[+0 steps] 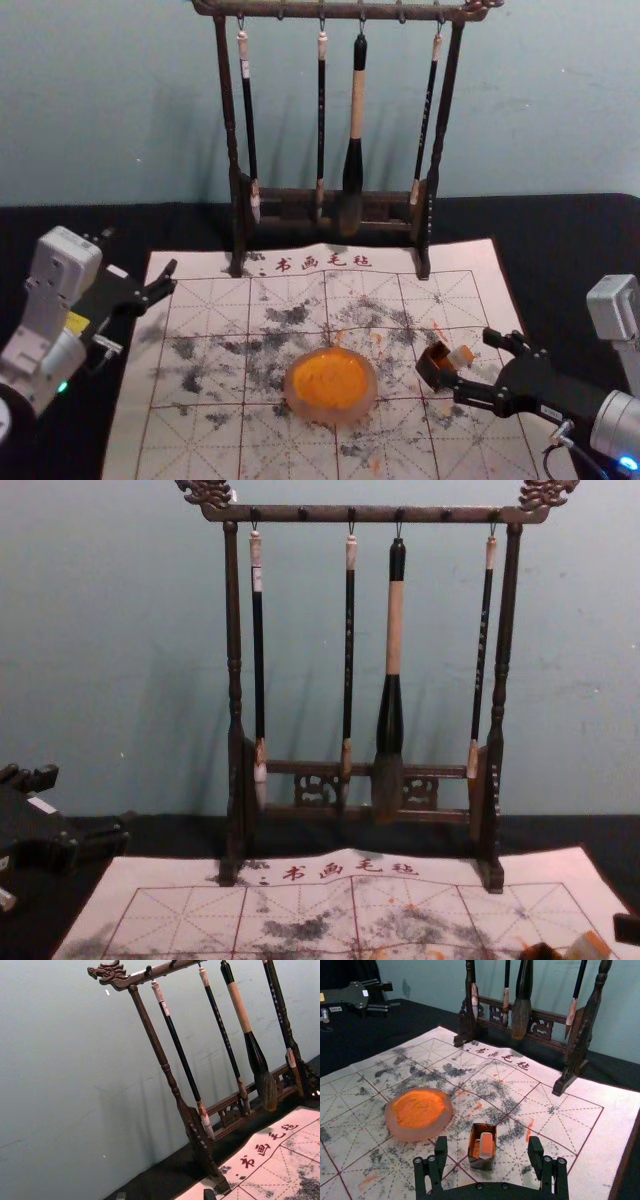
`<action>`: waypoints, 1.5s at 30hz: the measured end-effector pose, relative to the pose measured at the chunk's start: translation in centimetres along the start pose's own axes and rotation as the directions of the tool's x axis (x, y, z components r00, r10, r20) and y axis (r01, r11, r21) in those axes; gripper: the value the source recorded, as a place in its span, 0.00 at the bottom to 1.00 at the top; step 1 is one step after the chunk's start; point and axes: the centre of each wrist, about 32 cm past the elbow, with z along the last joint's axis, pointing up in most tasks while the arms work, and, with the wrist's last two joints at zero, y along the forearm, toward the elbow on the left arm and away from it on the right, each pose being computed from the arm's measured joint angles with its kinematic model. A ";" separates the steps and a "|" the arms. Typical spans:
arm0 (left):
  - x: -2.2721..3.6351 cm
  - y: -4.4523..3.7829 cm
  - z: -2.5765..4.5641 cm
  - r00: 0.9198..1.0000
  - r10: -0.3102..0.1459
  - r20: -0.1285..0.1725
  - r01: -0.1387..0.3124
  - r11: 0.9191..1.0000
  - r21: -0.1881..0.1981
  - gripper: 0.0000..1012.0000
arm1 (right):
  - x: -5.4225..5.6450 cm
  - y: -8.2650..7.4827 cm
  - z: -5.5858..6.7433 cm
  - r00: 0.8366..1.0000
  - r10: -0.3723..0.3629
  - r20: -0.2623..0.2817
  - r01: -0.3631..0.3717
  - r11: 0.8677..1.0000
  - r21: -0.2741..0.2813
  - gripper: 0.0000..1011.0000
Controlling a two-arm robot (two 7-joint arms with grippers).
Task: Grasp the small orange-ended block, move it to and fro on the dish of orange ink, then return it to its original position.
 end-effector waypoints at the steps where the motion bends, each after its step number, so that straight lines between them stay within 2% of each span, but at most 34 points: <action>1: 0.00 0.00 0.00 1.000 0.000 0.000 0.000 1.000 0.000 0.99 | 0.0 0.0 0.0 1.000 0.000 0.000 0.000 1.000 0.000 0.99; 17: 0.00 0.00 0.00 1.000 0.000 0.000 0.000 1.000 0.000 0.99 | 0.0 0.0 0.0 1.000 0.000 0.000 0.000 1.000 -0.001 0.99; 19: 0.00 0.00 0.00 1.000 0.000 0.000 0.000 1.000 0.000 0.99 | 0.0 0.0 0.0 1.000 0.000 0.000 0.000 1.000 -0.001 0.95; 24: 0.00 0.00 0.00 1.000 0.000 0.000 0.000 1.000 0.000 0.99 | 0.0 0.0 0.0 1.000 0.000 0.001 0.000 1.000 0.000 0.83; 25: 0.00 0.00 0.00 1.000 0.000 0.000 0.000 1.000 0.000 0.99 | 0.0 0.0 0.0 1.000 0.000 0.001 0.000 1.000 0.000 0.83; 30: 0.00 0.00 0.00 1.000 0.000 0.000 0.000 1.000 0.000 0.99 | 0.0 0.0 0.0 1.000 -0.001 0.000 0.001 1.000 0.000 0.64; 31: 0.00 0.00 0.00 1.000 0.000 0.000 0.000 1.000 0.000 0.99 | 0.0 0.0 0.0 1.000 -0.001 0.000 0.001 1.000 0.000 0.64; 34: 0.00 0.00 0.00 1.000 0.000 0.000 0.000 1.000 0.000 0.99 | 0.0 0.0 0.0 1.000 -0.001 0.000 0.001 1.000 0.000 0.53; 37: 0.00 0.00 0.00 1.000 0.000 0.000 0.000 1.000 0.000 0.99 | 0.0 0.0 0.0 1.000 -0.001 0.000 0.001 1.000 0.000 0.47; 38: 0.00 0.00 0.00 1.000 0.000 0.000 0.000 1.000 0.000 0.99 | 0.0 0.0 0.0 1.000 -0.001 0.000 0.001 1.000 0.000 0.40; 40: 0.00 0.00 0.00 1.000 0.000 0.000 0.000 1.000 0.000 0.99 | 0.0 0.0 0.0 1.000 -0.001 0.000 0.001 1.000 0.001 0.33; 45: 0.00 0.00 0.00 1.000 0.000 0.000 0.000 1.000 0.000 0.99 | 0.0 0.0 0.0 1.000 -0.001 0.000 0.001 1.000 0.001 0.19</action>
